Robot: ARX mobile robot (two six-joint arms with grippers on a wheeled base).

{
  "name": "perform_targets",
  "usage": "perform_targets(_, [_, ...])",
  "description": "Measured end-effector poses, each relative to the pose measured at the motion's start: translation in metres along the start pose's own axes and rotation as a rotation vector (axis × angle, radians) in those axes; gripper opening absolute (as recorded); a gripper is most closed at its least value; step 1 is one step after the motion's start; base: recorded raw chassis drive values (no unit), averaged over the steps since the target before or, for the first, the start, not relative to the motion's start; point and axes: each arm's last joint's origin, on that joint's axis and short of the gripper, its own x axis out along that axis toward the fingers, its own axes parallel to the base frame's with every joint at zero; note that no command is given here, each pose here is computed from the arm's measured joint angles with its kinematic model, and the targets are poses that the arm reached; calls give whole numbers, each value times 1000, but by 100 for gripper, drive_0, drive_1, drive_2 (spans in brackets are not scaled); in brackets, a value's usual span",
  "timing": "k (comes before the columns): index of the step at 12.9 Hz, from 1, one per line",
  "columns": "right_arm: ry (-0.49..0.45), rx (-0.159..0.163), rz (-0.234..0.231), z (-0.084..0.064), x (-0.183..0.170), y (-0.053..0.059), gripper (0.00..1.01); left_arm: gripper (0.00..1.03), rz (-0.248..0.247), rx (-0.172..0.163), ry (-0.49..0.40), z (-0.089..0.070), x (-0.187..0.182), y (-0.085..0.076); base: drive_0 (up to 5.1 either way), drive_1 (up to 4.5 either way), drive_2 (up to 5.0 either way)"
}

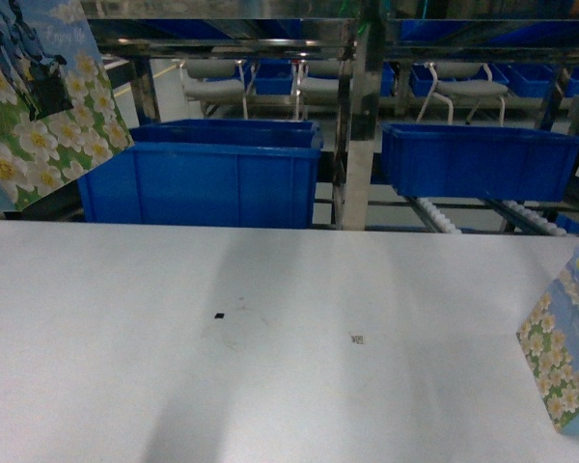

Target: Move flower gift bag to table near conveyor

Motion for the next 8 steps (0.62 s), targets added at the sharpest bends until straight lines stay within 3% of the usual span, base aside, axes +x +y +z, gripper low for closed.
perform_targets(2, [-82,4,-21,18,-15,4,80,2,0,0,0,0,0,0,0,0,0])
perform_targets(3, [-138,-21,-32,29,-23,9,93,2,0,0,0,0,0,0,0,0,0])
perform_targets(4, [-187,-76,-55,38,-33,12,100,2,0,0,0,0,0,0,0,0,0])
perform_targets(6, [-300,-127,-151,57,-60,9,98,2,0,0,0,0,0,0,0,0,0])
perform_targets(8, [-412,-122,-195,71,-100,5,98,2,0,0,0,0,0,0,0,0,0])
